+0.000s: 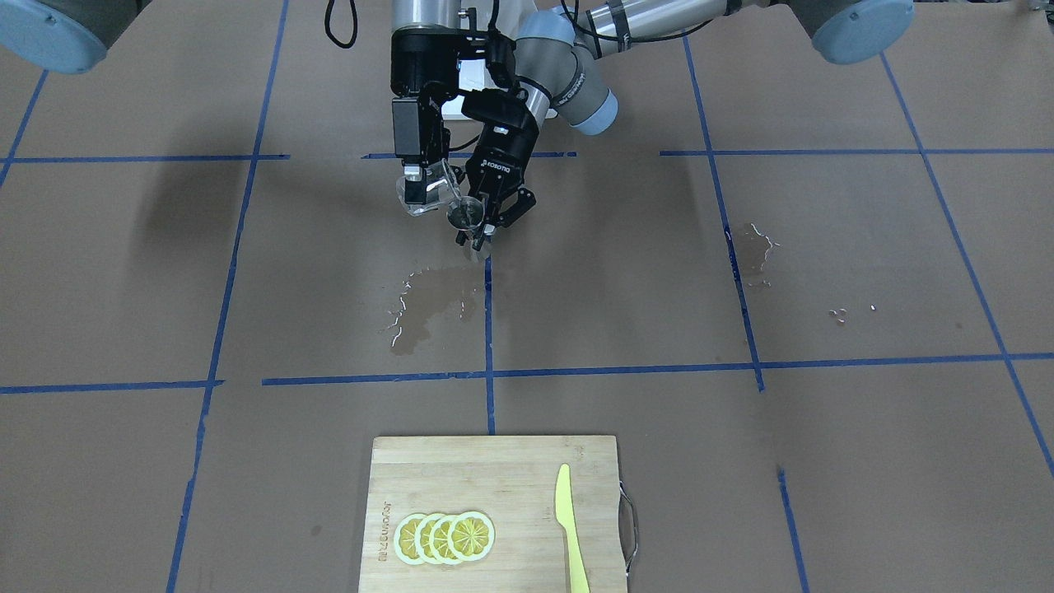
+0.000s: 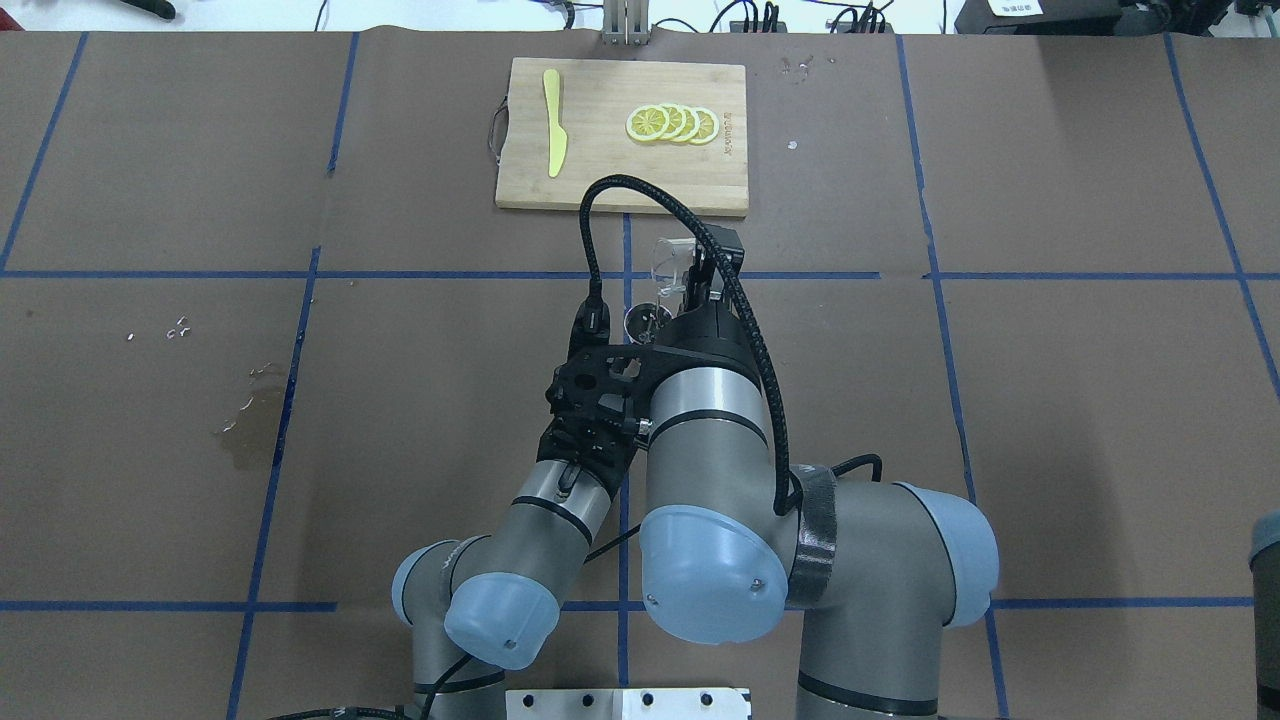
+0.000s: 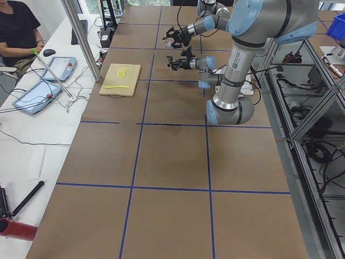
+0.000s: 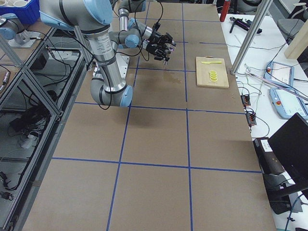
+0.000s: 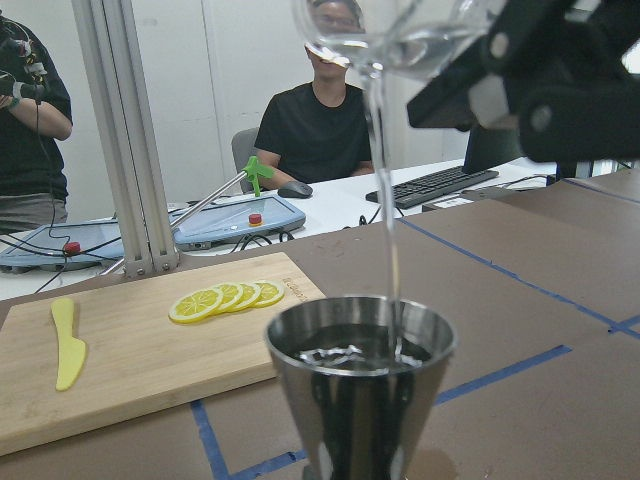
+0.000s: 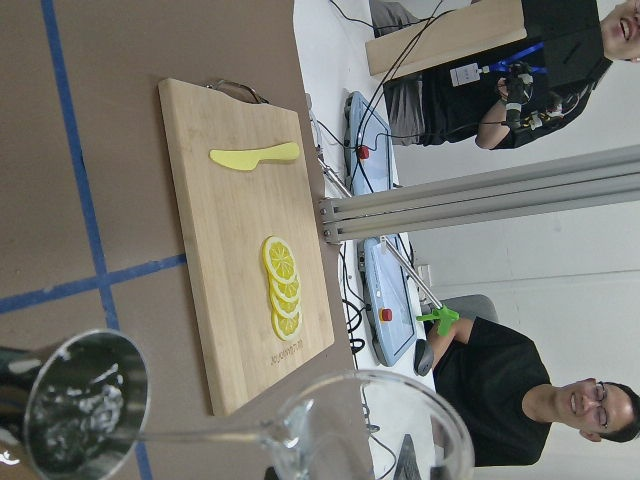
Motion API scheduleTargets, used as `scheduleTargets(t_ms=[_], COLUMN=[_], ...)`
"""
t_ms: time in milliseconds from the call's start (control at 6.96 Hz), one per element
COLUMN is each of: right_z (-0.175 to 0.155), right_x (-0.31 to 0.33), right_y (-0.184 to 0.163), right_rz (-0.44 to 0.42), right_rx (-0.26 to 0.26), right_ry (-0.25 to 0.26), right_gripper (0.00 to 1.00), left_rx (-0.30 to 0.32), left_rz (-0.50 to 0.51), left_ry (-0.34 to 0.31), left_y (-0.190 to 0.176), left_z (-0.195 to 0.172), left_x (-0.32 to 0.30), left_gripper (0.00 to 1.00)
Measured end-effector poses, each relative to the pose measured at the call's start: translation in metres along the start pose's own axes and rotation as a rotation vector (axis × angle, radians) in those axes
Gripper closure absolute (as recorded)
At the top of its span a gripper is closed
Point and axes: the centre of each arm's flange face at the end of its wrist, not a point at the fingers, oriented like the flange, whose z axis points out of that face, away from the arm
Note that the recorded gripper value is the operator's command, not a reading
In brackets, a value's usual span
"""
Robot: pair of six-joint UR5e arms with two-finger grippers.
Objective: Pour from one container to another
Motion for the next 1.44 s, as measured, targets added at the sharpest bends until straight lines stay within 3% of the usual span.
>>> scheduleTargets(t_ms=[287, 575, 862, 1006, 1437], right_z=[-0.003, -0.012, -0.019, -0.021, -0.005], right_x=[-0.006, 0.008, 0.024, 0.028, 0.027], right_y=[0.002, 0.006, 0.032, 0.047, 0.098], right_rz=[0.195, 0.451, 0.679, 0.776, 0.917], right_rx=[0.005, 0.044, 0.088, 0.086, 0.021], right_ry=[-0.010, -0.028, -0.056, -0.068, -0.082], right_gripper=[0.86, 0.86, 0.86, 0.86, 0.86], left_rx=[0.008, 0.023, 0.046, 0.052, 0.087], left_rz=[-0.011, -0.021, -0.012, -0.008, -0.045], left_ry=[0.005, 0.005, -0.004, -0.011, -0.001], left_y=[-0.007, -0.018, -0.030, -0.029, -0.016], left_z=[-0.002, -0.003, -0.004, -0.007, -0.026], left_x=[0.000, -0.003, -0.021, -0.035, -0.086], left_gripper=[1.00, 1.00, 1.00, 1.00, 1.00])
